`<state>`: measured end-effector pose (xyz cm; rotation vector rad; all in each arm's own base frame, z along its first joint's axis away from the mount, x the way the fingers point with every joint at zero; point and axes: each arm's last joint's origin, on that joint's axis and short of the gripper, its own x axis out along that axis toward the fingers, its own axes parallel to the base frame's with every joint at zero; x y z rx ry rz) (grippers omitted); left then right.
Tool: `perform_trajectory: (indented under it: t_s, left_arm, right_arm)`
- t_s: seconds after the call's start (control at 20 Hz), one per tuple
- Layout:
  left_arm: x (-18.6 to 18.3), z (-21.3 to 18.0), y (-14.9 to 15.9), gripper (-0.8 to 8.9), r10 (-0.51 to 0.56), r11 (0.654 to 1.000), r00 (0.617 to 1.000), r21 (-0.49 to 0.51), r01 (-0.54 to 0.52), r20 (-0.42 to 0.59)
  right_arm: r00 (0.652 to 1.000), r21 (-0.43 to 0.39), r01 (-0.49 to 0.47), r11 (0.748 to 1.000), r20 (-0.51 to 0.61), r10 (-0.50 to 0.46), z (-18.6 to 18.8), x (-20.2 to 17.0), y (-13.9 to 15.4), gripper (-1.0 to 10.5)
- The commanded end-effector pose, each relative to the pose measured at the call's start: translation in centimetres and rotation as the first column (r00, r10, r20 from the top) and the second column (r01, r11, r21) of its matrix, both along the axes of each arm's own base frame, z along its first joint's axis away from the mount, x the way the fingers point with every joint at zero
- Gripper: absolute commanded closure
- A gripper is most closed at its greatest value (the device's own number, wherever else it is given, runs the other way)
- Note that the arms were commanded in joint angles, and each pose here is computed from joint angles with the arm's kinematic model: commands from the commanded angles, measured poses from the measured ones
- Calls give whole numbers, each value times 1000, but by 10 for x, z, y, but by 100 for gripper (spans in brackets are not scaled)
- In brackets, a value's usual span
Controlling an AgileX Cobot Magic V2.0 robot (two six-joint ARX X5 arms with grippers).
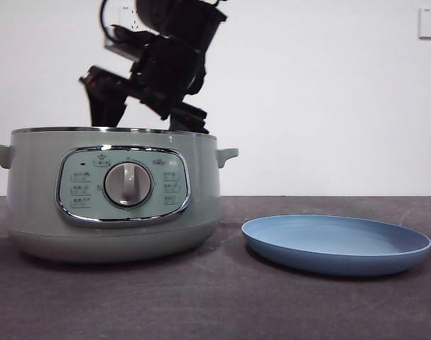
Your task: Take the potato out from the steamer,put the potato on the plate,close the lid
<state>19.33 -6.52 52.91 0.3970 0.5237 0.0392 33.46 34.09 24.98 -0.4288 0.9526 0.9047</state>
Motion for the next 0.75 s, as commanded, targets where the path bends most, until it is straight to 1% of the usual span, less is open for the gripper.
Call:
perform_trajectory:
  t_s: [0.05, 0.1, 0.15, 0.2, 0.25, 0.35, 0.45, 0.55, 0.65, 0.7, 0.75]
  left_arm:
    - [-11, 2, 4, 822, -3, 1000, 1000, -2, 3, -17]
    - [-11, 2, 4, 822, -3, 1000, 1000, -1, 3, -17]
    - [-11, 2, 4, 822, -3, 1000, 1000, -1, 3, -17]
    - [-11, 2, 4, 822, -3, 1000, 1000, -1, 3, -17]
    - [-11, 2, 4, 822, -3, 1000, 1000, -1, 3, -17]
    - [-11, 2, 4, 822, -3, 1000, 1000, -1, 3, -17]
    - [-11, 2, 4, 822, -3, 1000, 1000, -2, 3, -17]
    - [-11, 2, 4, 822, -3, 1000, 1000, -2, 3, -17]
    - [-11, 2, 4, 822, -5, 1000, 1000, -3, 4, -17]
    - [-10, 2, 4, 822, -7, 1000, 1000, -4, 7, -17]
    - [-10, 2, 4, 822, -8, 1000, 1000, -6, 8, -16]
  right_arm:
    - [1000, -42, -20, 999, 4, 21, -16, 1, 7, 365]
    - [1000, -43, -25, 999, 5, 26, -18, 0, 9, 505]
    - [999, -38, -32, 999, 11, 33, -18, -1, 11, 728]
    - [998, -40, -53, 998, 19, 54, -18, -3, 13, 981]
    - [998, -44, -58, 997, 24, 59, -18, -3, 13, 958]
    - [998, -55, -49, 997, 31, 51, -16, -3, 13, 957]
    - [998, -77, -35, 996, 43, 39, 0, -3, 10, 957]
    - [998, -82, -17, 997, 63, 22, 40, 0, -2, 957]
    - [993, -62, 43, 997, 109, -36, 92, 3, -28, 957]
    - [988, -29, 70, 997, 139, -65, 119, 1, -45, 957]
    - [980, 11, 115, 993, 162, -116, 143, -2, -64, 957]
